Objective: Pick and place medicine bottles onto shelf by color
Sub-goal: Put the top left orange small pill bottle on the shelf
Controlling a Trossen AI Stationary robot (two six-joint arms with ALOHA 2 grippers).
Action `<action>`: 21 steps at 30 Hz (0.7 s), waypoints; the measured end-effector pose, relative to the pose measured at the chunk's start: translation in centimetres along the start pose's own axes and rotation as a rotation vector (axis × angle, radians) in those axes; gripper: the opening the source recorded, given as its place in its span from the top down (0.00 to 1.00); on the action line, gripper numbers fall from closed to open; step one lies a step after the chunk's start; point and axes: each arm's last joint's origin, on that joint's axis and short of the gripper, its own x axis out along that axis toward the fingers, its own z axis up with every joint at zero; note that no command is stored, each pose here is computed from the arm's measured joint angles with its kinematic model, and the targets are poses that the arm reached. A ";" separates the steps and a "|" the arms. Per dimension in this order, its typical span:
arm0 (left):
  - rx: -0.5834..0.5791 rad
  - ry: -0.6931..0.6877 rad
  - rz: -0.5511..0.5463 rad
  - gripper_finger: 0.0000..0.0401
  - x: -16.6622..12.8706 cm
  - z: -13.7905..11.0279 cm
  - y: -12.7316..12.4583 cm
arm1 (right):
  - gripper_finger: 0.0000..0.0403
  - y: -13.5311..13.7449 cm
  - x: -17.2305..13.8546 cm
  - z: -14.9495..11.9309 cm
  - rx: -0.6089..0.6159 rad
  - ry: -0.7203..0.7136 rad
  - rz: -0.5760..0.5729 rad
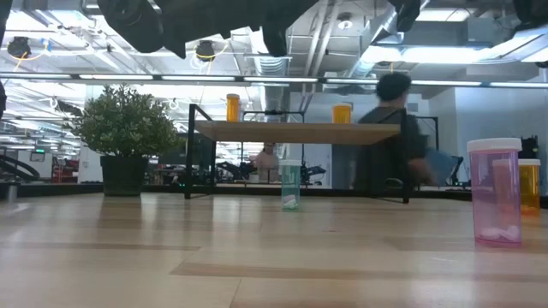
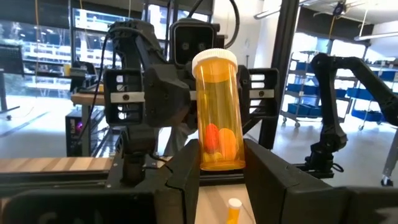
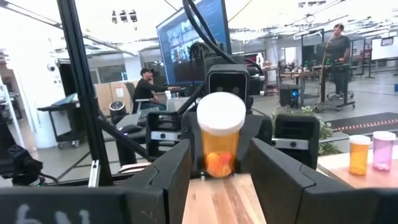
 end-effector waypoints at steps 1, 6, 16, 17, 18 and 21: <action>-0.001 0.004 0.001 0.77 0.0 0.0 0.0 | 0.54 -0.1 0.1 0.0 -0.001 -0.002 -0.005; -0.001 0.006 0.004 0.77 0.0 -0.1 0.0 | 0.54 -0.7 0.3 0.1 -0.007 -0.006 -0.025; -0.007 0.030 0.031 0.77 0.0 -0.3 0.1 | 0.54 -1.3 0.7 0.2 0.009 -0.022 0.055; -0.007 0.030 0.031 0.77 0.0 -0.3 0.1 | 0.54 -1.3 0.7 0.3 0.009 -0.022 0.055; -0.007 0.031 0.032 0.77 0.0 -0.3 0.1 | 0.54 -1.3 0.7 0.3 0.010 -0.022 0.055; -0.007 0.029 0.032 0.77 0.0 -0.3 0.1 | 0.54 -1.3 0.7 0.2 0.008 -0.020 0.056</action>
